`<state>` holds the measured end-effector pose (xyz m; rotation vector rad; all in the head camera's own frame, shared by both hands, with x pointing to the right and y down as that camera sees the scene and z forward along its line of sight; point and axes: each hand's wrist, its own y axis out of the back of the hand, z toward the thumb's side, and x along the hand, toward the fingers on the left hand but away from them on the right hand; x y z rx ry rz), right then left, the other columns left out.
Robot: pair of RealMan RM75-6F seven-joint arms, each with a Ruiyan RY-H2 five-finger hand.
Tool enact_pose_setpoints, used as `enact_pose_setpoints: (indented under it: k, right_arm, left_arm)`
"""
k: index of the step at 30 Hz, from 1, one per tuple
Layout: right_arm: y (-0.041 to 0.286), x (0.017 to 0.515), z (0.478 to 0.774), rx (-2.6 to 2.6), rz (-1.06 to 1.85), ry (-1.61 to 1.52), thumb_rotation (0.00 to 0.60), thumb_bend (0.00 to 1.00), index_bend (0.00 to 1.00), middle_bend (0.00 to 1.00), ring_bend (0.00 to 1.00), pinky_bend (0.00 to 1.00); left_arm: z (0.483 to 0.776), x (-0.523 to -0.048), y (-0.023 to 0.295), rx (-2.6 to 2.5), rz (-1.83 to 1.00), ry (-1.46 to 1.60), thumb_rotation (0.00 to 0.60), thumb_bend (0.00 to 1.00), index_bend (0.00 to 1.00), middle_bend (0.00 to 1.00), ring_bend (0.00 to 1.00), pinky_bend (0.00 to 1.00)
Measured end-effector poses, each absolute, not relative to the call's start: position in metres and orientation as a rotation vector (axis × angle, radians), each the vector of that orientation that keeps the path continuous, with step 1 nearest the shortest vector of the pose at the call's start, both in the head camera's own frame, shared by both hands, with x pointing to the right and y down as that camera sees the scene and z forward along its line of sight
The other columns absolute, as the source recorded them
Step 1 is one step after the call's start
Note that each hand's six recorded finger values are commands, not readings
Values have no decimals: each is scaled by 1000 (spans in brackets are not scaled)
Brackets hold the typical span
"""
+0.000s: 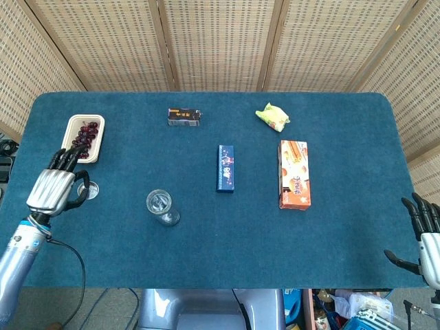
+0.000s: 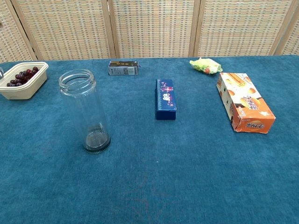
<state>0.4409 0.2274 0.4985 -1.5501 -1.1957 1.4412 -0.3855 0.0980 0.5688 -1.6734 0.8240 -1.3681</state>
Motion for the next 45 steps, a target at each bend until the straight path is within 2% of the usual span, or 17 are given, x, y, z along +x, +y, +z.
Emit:
enact_pose_setpoints:
  k: [5, 9, 14, 26, 45]
  right_arm:
    - [227, 440, 499, -1548, 1442, -1192, 600, 0, 0, 0, 0, 0]
    - [227, 441, 501, -1549, 1447, -1190, 600, 0, 0, 0, 0, 0]
    - [227, 442, 500, -1547, 1448, -1195, 600, 0, 0, 0, 0, 0]
    - [225, 446, 500, -1547, 1453, -1208, 600, 0, 0, 0, 0, 0]
    - [224, 449, 498, -1548, 1452, -1223, 600, 0, 0, 0, 0, 0]
  left_arm:
    - [530, -356, 84, -1693, -1260, 845, 600, 435, 596, 0, 0, 0]
    - [522, -325, 80, -1734, -1199, 797, 600, 435, 596, 0, 0, 0]
    - [532, -289, 84, -1801, -1163, 740, 600, 435, 596, 0, 0, 0]
    - [555, -245, 92, -1902, -1127, 699, 600, 435, 596, 0, 0, 0]
    - [568, -230, 100, -1898, -1148, 649, 600, 435, 596, 0, 0, 0]
